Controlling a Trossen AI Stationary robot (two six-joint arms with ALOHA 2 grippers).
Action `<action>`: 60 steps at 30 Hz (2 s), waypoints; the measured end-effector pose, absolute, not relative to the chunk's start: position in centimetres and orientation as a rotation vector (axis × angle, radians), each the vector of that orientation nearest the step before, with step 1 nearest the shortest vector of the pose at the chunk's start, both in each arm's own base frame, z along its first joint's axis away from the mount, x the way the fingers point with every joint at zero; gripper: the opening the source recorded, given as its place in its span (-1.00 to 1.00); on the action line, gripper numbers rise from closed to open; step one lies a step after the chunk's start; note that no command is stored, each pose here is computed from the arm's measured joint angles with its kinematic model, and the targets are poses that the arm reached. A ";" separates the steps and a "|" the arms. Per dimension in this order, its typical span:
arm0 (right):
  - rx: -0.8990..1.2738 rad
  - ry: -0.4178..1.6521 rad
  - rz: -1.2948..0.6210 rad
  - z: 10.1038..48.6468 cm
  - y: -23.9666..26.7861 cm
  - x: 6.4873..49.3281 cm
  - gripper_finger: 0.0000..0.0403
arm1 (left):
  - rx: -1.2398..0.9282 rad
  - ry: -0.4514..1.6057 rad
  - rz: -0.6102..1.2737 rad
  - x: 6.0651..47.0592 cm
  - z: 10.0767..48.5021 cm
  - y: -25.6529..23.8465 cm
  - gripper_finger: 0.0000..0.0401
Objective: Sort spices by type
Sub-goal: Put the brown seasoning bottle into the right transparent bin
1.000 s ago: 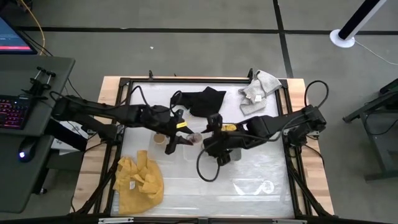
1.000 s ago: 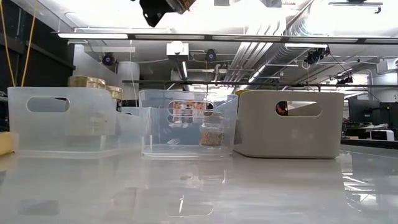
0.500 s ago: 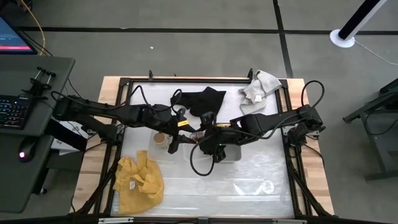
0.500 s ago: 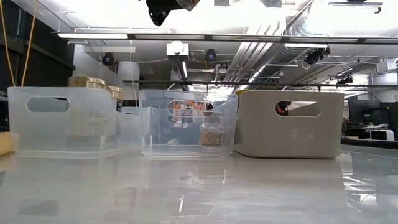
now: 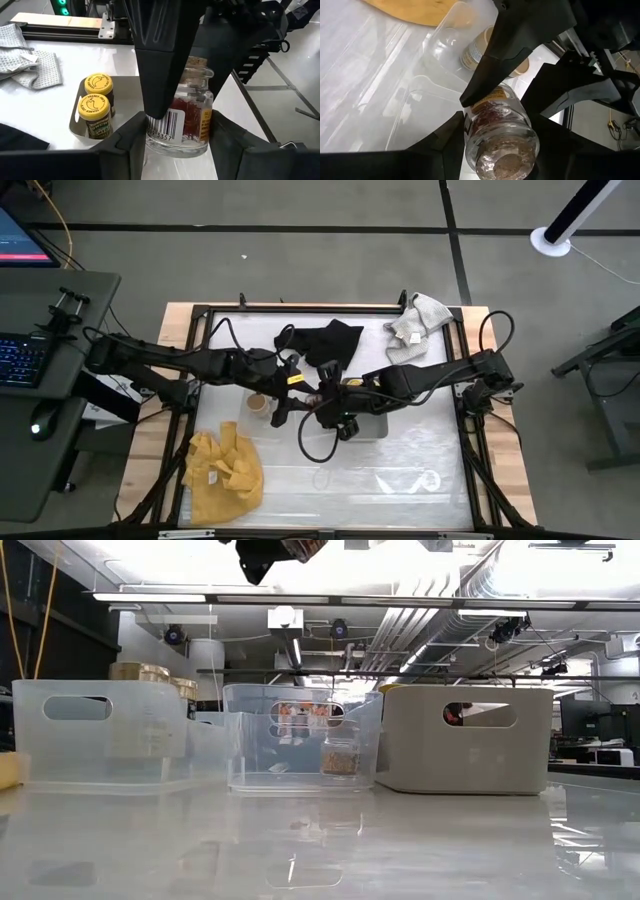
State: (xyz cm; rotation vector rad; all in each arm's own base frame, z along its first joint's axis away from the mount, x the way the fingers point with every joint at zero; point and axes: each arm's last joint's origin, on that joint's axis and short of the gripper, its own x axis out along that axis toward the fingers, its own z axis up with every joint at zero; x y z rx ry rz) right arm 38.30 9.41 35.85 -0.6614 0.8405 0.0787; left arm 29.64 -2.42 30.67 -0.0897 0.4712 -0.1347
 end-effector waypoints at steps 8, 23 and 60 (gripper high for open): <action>-0.561 0.980 0.032 35.1 8.6 37.3 -0.08 | -0.063 0.736 -0.024 27.9 28.7 -1.9 0.03; -0.235 1.090 0.103 31.4 5.7 40.3 -0.08 | -0.216 0.821 0.096 24.7 27.1 -4.6 0.16; 0.347 1.373 -0.130 19.8 7.0 44.7 0.08 | -0.366 0.398 0.302 17.9 30.9 -8.4 0.14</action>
